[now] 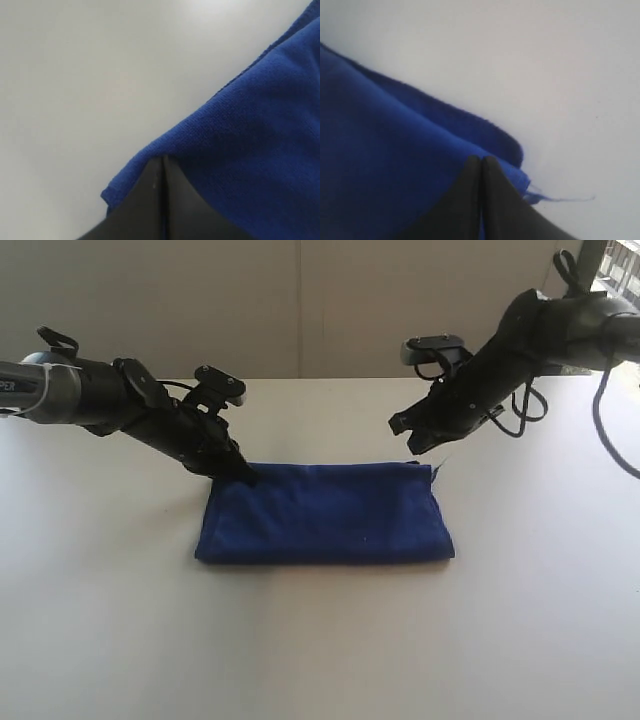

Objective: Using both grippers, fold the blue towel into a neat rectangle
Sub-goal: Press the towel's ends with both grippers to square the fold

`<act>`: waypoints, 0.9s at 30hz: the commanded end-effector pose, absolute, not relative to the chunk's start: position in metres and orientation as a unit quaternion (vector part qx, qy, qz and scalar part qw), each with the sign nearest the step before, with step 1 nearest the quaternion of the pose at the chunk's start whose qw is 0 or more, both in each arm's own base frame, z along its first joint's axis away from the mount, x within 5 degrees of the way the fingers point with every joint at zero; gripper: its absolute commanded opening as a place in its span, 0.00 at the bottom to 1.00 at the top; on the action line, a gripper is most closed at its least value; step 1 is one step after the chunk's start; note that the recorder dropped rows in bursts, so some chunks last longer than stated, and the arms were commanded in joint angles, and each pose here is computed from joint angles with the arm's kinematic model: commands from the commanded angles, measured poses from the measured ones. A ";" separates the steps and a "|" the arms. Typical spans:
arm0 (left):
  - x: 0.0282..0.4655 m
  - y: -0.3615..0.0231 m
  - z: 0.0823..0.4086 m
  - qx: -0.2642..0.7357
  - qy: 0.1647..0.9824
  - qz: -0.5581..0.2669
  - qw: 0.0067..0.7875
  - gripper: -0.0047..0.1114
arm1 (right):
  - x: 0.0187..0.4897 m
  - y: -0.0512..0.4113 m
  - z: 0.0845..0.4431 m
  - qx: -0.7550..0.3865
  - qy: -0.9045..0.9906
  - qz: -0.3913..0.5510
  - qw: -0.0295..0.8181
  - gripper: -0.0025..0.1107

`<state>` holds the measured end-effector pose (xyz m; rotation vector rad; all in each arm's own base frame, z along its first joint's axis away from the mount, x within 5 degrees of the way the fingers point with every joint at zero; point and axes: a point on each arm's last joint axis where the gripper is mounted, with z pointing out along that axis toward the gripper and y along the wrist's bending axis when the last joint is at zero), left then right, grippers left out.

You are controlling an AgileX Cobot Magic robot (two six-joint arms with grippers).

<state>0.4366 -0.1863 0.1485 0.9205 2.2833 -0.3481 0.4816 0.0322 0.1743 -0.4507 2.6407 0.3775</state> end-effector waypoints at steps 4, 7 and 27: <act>0.437 -0.186 0.151 0.351 0.868 -0.137 0.322 0.04 | 0.475 0.032 0.172 -0.184 0.956 0.150 0.171 0.02; 0.437 -0.186 0.151 0.352 0.868 -0.137 0.322 0.04 | 0.478 0.031 0.155 -0.182 0.959 0.144 0.163 0.02; 0.437 -0.186 0.151 0.360 0.865 -0.134 0.323 0.04 | 0.498 0.022 0.149 -0.175 0.951 0.081 0.243 0.02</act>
